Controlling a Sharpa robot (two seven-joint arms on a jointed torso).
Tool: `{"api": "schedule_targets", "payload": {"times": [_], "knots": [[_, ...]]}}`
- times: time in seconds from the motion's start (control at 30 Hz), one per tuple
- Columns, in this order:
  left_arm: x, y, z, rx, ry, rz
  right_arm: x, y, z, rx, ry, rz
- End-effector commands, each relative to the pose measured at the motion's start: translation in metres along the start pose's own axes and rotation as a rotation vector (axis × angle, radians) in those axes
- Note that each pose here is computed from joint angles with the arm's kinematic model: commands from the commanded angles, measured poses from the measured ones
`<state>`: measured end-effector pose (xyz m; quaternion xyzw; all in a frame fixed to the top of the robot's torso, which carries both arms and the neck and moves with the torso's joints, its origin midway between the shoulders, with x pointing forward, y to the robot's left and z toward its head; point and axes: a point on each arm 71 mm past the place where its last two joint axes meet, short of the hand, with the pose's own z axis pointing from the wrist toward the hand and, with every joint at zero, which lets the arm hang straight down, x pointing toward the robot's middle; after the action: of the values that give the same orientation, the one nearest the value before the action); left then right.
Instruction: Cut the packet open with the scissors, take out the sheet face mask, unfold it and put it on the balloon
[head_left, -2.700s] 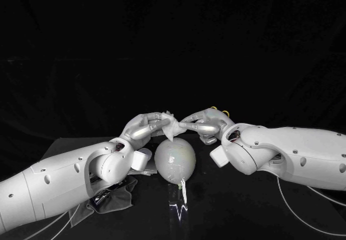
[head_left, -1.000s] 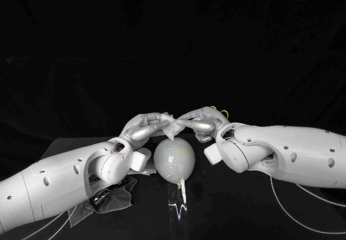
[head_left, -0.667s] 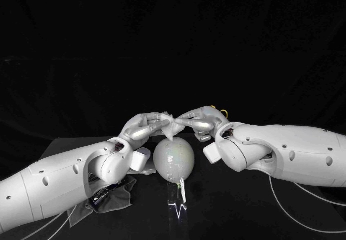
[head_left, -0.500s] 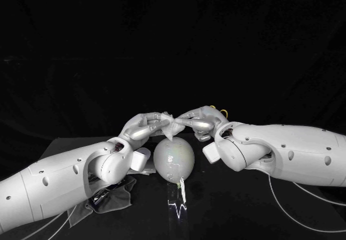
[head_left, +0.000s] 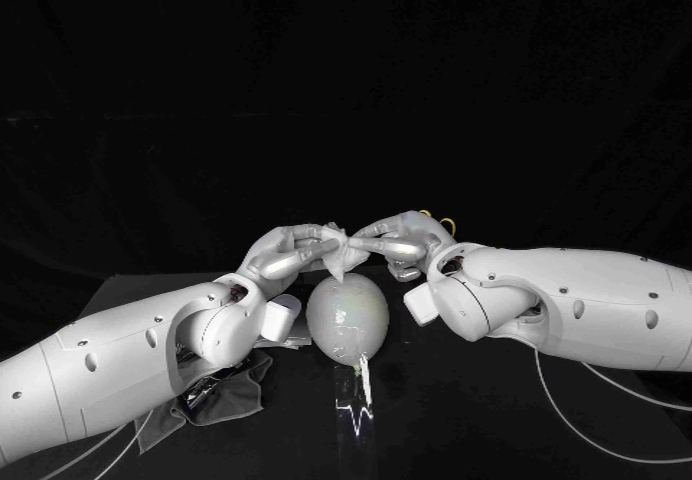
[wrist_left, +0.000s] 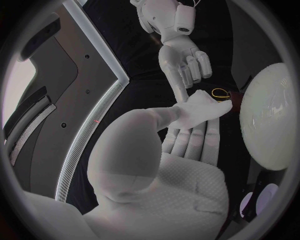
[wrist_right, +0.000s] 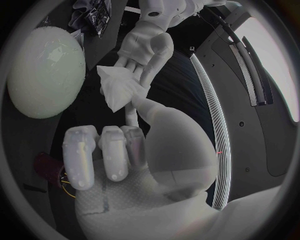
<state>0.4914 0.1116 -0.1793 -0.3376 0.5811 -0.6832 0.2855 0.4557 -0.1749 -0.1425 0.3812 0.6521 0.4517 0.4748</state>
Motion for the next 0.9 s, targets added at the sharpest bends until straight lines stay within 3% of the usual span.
{"api": "schedule_targets", "payload": {"times": [0.03,0.9], "knots": [[0.003,-0.0015,0.0011,0.01,0.014,0.001,0.002,0.0,0.0,-0.002,0.008,-0.005],[-0.0061,-0.0008,-0.001,-0.002,-0.024,0.017,-0.009,-0.003,-0.005,-0.005,-0.044,-0.011]]}}
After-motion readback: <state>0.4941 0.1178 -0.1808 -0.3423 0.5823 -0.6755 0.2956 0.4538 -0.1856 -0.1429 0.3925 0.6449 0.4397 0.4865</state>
